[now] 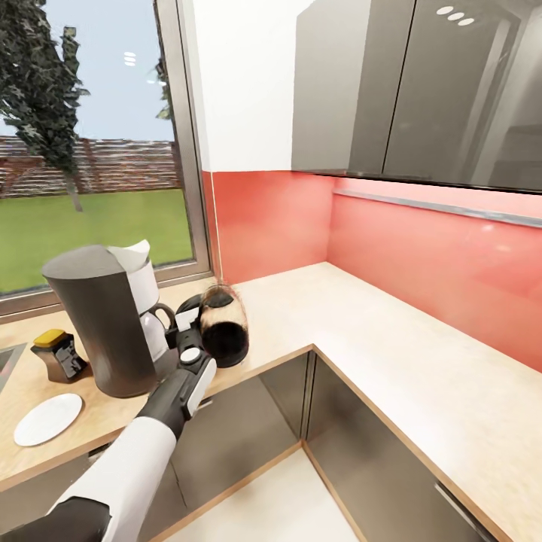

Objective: Set up a coffee station on the kitchen countertop: keep the coffee maker on the countertop, move the bottle of coffee from the kitchen shelf to the counter next to the coffee maker, place a paper coffee filter on top of the coffee maker, put the saucer next to the coffee maker with the coffee cup on the saucer, and place the electric kettle next to the coffee maker.

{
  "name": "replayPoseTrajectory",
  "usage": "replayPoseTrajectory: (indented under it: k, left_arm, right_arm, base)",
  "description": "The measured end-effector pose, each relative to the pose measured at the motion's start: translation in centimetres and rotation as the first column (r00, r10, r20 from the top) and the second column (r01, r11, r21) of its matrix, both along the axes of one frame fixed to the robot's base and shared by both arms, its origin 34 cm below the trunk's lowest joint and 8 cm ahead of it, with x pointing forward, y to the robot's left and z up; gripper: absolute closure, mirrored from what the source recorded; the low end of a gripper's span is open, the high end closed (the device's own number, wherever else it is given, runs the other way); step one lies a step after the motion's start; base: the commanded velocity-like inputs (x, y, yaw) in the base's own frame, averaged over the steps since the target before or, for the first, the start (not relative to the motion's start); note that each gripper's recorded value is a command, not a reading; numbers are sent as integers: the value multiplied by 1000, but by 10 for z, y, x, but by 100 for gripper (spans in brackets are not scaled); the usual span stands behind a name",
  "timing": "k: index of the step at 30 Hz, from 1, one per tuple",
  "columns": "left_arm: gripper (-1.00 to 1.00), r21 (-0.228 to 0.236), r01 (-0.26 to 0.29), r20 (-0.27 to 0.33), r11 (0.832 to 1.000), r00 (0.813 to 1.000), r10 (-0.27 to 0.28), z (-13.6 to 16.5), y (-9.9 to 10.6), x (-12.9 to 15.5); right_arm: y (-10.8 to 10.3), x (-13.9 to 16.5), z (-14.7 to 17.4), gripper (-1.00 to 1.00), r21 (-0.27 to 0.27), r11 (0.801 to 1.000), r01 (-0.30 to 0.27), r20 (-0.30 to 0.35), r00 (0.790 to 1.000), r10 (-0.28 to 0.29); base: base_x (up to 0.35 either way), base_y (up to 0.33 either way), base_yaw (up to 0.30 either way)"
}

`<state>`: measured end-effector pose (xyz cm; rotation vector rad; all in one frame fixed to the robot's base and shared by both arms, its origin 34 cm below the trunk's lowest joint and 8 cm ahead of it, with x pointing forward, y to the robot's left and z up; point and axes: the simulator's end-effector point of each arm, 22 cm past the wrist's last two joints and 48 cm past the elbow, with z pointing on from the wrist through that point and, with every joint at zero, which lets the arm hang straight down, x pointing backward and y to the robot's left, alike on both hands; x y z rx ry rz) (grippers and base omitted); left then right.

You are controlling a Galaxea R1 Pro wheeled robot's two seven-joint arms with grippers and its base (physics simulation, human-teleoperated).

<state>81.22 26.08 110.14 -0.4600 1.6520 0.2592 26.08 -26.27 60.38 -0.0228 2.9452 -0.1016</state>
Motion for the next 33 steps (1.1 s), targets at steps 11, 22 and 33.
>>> replayPoseTrajectory:
  k: [11,22,33]
  left_arm:
    - [100,8,0,-23,1000,1000,1,-15,1,-8]
    - [100,8,2,-23,1000,1000,-2,-16,1,-8]
    - [100,9,2,-24,1000,1000,-2,-16,1,-8]
  right_arm:
    - [0,0,0,-100,-1,1000,-1,0,1000,1]
    - [0,0,0,-100,-1,1000,-2,1,1000,2]
    - [0,0,0,-100,-1,1000,-2,1,1000,2]
  base:
    - [0,0,0]
    - [0,0,0]
    - [172,0,0]
